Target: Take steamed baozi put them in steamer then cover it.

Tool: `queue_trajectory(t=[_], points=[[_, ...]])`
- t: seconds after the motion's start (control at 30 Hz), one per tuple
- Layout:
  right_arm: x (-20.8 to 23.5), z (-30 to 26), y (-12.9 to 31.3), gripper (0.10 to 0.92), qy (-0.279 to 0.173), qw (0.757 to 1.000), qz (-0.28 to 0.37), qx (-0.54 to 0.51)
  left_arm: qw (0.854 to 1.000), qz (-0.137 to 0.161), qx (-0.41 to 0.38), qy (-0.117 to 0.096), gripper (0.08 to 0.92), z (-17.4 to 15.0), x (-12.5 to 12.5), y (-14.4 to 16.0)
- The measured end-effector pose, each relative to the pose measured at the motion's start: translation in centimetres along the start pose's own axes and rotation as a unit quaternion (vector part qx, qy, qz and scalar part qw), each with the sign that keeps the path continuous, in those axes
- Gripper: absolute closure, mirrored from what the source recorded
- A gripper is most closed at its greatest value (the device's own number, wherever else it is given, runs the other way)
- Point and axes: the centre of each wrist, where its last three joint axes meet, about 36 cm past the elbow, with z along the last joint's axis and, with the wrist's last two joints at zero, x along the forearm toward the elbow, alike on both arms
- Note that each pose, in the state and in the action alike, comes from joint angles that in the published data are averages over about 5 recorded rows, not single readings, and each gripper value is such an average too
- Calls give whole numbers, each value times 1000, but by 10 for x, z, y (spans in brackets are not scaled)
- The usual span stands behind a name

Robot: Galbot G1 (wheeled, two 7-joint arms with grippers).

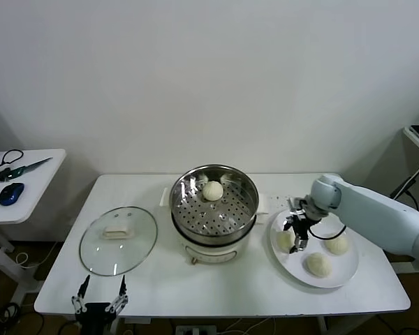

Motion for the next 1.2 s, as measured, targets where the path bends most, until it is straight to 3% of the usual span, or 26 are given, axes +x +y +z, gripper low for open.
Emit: queue_trajectory(t=[0.47, 0.77, 1.0, 1.2], points=[[30, 7, -1, 309, -9, 1000, 17, -5, 1000, 3, 2, -4, 177, -4, 3, -3], [115, -13, -24, 312, -24, 998, 54, 9, 1000, 9, 3, -10, 177, -9, 5, -7], [195, -58, -45, 310, -36, 995, 85, 33, 1000, 15, 4, -19, 177, -16, 3, -11], [228, -114, -56, 310, -50, 992, 98, 55, 1000, 20, 2, -24, 177, -20, 0, -15]])
